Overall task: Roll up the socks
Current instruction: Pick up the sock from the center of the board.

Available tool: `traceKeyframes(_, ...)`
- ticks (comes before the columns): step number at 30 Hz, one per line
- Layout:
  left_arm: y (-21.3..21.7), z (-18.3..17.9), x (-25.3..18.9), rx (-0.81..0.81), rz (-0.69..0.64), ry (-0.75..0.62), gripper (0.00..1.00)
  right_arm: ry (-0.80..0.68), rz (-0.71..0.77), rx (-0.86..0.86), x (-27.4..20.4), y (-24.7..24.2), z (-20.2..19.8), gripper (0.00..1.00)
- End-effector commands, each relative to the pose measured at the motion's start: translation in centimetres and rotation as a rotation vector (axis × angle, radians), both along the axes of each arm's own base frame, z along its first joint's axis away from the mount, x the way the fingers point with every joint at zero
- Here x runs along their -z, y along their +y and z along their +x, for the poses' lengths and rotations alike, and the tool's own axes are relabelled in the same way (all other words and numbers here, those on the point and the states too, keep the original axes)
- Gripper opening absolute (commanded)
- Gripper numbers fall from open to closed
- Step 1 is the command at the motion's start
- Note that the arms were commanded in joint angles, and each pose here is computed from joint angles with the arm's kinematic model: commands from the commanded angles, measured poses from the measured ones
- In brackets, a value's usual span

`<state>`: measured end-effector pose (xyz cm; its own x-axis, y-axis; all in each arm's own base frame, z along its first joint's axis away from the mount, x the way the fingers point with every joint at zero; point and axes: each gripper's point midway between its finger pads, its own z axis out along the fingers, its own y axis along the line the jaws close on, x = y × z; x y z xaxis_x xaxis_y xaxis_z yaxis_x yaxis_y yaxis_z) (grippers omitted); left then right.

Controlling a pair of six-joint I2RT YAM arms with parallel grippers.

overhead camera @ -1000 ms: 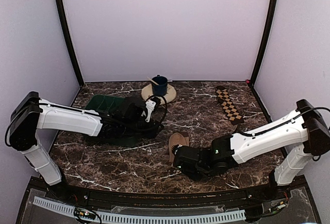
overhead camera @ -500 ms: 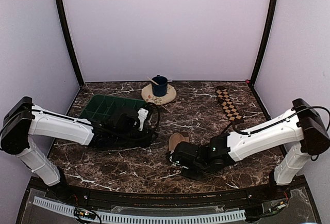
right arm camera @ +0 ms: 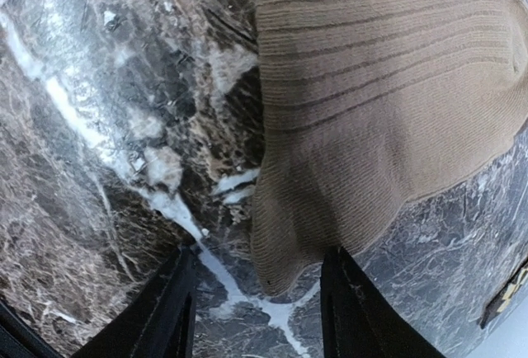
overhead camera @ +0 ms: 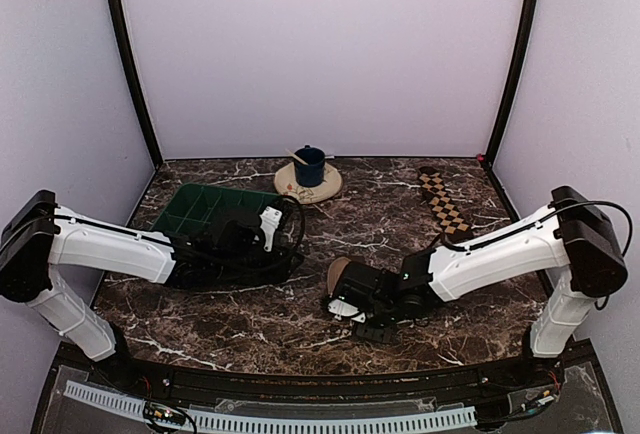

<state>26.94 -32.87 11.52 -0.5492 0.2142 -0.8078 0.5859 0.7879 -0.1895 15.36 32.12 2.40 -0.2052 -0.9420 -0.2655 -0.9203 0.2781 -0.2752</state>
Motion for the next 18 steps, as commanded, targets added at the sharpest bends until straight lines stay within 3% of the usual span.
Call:
traceKeyframes(1, -0.1, -0.1, -0.9, 0.002, -0.023, -0.020, 0.50, 0.049, 0.008, -0.024, 0.5, 0.6, -0.1, 0.44)
traceKeyframes(12, -0.4, 0.2, -0.4, 0.005, -0.002, -0.014, 0.50, 0.136, -0.026, 0.010, 2.5, -0.8, 0.0, 0.29)
traceKeyframes(18, -0.4, 0.2, 0.1, 0.011, 0.013, -0.011, 0.50, 0.196, -0.022, 0.037, 3.3, -1.6, -0.2, 0.11)
